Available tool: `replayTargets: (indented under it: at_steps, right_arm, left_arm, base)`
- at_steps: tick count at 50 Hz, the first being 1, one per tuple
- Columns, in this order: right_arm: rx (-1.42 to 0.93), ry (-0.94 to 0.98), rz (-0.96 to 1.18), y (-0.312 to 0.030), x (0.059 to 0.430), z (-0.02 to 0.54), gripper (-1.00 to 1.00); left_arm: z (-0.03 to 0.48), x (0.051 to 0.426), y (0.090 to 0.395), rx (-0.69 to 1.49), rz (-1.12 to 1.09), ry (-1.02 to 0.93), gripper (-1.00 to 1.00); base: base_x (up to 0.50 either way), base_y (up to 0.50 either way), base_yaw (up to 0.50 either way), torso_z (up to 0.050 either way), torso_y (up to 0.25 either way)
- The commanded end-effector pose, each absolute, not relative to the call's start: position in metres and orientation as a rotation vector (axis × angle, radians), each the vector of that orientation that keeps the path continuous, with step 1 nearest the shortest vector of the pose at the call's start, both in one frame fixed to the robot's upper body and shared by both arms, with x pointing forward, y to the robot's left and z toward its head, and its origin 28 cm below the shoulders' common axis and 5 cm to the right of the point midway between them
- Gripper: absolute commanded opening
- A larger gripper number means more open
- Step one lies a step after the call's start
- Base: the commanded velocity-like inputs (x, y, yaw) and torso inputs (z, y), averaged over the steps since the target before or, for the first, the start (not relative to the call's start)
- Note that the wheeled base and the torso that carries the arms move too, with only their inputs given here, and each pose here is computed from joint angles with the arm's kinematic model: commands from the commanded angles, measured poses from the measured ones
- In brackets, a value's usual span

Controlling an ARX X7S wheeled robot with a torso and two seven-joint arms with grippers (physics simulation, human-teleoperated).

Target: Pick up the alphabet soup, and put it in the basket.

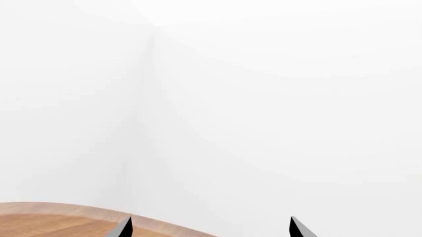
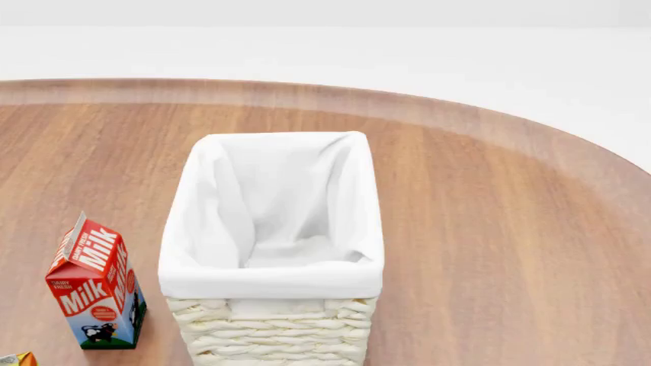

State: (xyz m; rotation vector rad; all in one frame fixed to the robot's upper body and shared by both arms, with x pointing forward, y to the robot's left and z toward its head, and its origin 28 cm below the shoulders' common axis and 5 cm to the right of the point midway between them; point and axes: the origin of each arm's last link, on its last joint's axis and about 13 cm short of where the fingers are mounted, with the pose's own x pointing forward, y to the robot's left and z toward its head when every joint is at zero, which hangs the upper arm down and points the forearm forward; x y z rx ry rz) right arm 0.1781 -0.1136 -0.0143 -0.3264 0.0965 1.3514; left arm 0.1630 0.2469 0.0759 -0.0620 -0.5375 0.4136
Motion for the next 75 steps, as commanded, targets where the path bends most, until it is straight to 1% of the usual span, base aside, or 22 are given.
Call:
replayTargets:
  at_steps: [1, 41, 75]
  right_arm:
    - [-0.335, 0.099, 1.364, -0.109, 0.179, -0.016, 1.0]
    - [-0.405, 0.146, 1.358, -0.104, 0.18, -0.026, 1.0]
    - [-0.42, 0.15, 1.351, -0.103, 0.182, -0.028, 1.0]
  left_arm:
    - [0.076, 0.163, 0.247, -0.064, 0.414, -0.538, 1.0]
    - [0.077, 0.163, 0.248, -0.063, 0.419, -0.54, 1.0]
    - [0.077, 0.163, 0.248, -0.064, 0.416, -0.542, 1.0]
  base:
    - [0.0, 0.0, 0.0, 0.0, 0.0]
    - [0.0, 0.0, 0.0, 0.0, 0.0]
    - [0.0, 0.0, 0.0, 0.0, 0.0]
